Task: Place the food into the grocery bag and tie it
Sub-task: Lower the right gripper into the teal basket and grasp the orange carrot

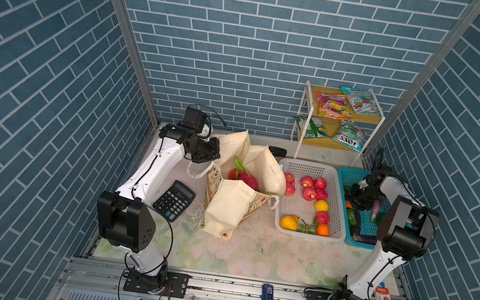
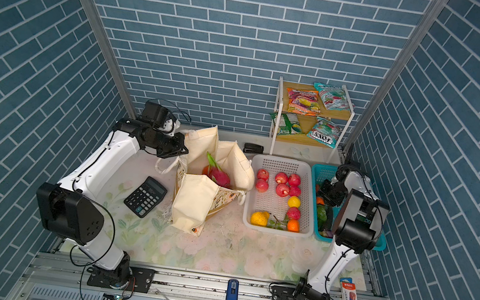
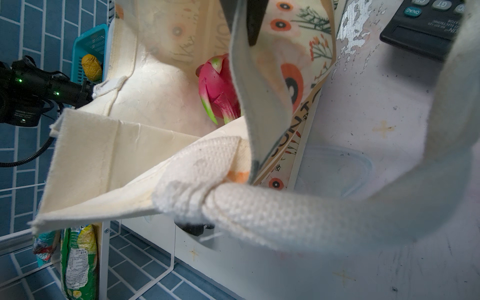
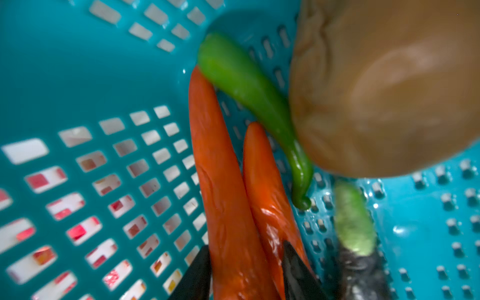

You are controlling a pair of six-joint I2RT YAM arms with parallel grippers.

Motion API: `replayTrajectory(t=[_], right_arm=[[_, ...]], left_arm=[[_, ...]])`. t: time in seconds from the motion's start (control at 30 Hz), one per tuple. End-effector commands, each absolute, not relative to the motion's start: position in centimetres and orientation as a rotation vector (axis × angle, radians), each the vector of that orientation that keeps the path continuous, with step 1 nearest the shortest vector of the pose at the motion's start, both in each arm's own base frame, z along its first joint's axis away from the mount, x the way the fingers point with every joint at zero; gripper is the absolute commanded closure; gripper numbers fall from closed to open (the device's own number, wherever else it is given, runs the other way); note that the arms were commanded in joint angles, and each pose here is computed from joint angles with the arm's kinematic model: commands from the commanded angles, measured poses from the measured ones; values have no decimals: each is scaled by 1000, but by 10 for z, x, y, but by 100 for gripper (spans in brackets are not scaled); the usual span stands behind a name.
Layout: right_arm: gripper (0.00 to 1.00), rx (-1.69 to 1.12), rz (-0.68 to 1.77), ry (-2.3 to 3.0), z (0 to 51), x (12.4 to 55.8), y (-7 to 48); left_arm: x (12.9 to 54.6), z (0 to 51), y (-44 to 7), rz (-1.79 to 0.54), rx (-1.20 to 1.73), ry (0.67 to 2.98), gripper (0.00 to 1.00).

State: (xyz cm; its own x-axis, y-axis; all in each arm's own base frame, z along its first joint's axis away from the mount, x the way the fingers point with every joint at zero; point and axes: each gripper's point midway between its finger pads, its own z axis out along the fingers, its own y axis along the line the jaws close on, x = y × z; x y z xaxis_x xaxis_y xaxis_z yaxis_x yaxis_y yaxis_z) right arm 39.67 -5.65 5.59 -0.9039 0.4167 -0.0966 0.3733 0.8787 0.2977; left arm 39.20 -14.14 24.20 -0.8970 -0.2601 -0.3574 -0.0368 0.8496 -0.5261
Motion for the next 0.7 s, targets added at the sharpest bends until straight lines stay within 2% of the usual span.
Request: replayTrajectory(t=[0.0,0.3,0.67], right_arm=[[63,554,361,2954,54,388,-58],[90,520,316,2919,78,395,-66],[94,577,334,2798,116,406,-79]], left_arm=[[381,240,-141,-712,-221,2638,96],[380,242,-140,-702,-216,2636,96],[380,241,-140,-703,-218,2640,96]])
